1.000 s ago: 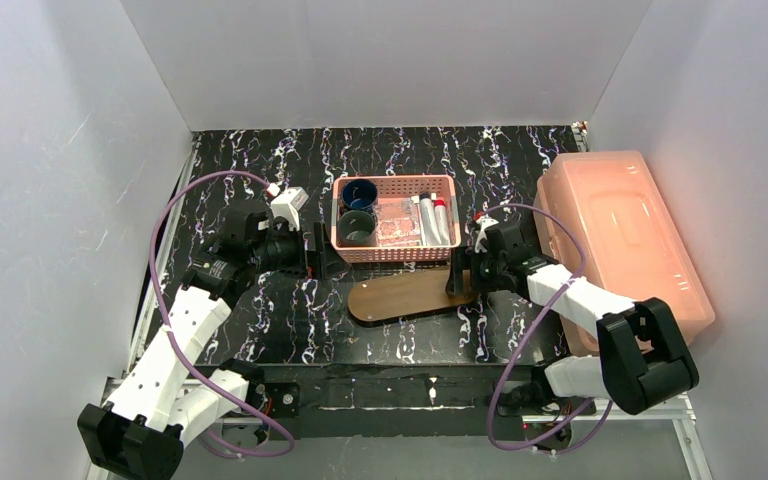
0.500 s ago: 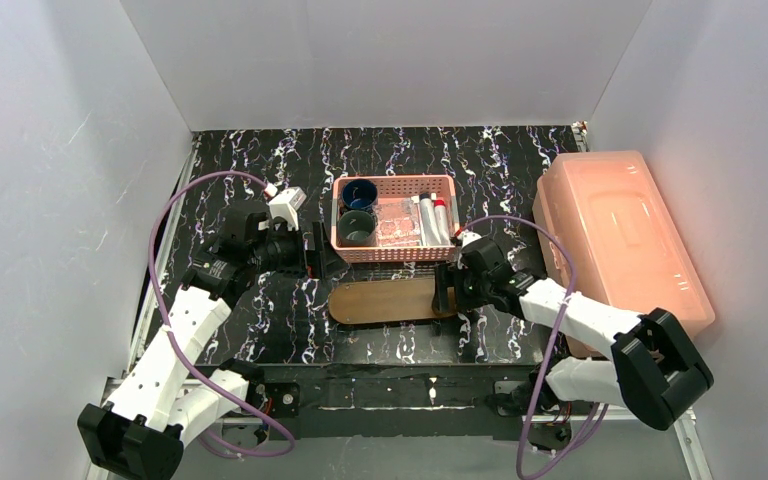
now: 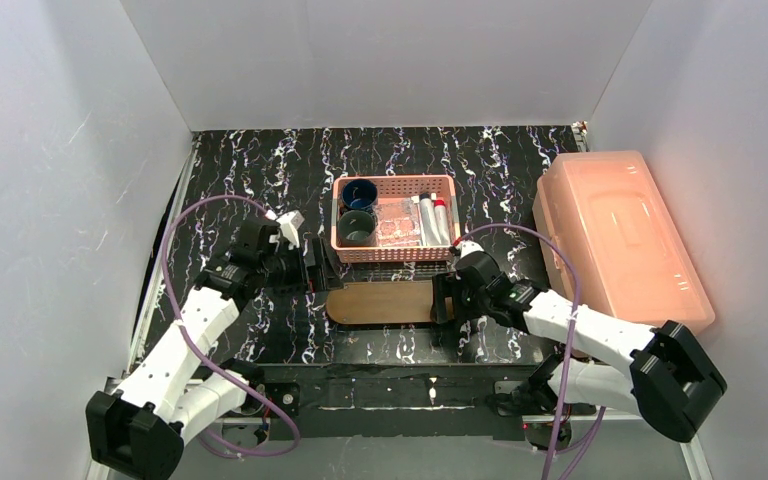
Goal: Prepare toiletry sets of a toothbrush and toothpaste on the tray
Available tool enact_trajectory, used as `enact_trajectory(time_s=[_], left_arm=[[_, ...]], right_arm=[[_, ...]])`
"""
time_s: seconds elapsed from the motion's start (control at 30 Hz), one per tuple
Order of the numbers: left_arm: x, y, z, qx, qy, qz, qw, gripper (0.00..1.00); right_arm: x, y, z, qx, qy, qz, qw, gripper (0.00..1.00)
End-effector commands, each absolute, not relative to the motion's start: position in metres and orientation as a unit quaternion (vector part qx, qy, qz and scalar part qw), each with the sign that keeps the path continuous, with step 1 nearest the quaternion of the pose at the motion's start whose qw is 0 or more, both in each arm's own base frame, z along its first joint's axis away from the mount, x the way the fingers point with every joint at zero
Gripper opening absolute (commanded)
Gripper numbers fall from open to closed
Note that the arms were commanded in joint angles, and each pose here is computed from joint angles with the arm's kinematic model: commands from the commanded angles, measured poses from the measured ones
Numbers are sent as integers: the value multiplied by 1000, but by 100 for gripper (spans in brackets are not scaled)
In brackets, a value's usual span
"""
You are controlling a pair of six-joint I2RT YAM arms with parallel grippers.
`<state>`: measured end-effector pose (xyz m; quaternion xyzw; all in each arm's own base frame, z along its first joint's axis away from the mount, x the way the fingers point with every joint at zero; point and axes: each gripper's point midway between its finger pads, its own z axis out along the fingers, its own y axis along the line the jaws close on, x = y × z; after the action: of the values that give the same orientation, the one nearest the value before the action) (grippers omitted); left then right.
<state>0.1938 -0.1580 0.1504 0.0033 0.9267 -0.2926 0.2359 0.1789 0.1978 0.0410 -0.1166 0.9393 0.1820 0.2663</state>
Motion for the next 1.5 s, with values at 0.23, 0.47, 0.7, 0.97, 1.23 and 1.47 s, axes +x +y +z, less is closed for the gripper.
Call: enact_trajectory(time_s=[0.23,0.47,0.7,0.97,1.23,1.47], left_arm=[[191,-152,107,-82,949,-252,168,98],[201,-149,79,-122,958,-221,140,96],[209,-155,62,-128,963,-208,114,92],[214,-167,44,-121,968,-201,90,89],[213,-176,36,-111,971,-199,77,85],[210,-180,37,-99,971,-202,77,77]], right_arm=[[211,199,88,-96,924,156,336,93],[221,198,86,-82,925,137,344,93],[226,196,78,-73,926,131,347,93],[231,202,67,-76,925,156,337,93],[227,202,52,-82,927,176,321,93],[218,206,45,-87,927,196,308,90]])
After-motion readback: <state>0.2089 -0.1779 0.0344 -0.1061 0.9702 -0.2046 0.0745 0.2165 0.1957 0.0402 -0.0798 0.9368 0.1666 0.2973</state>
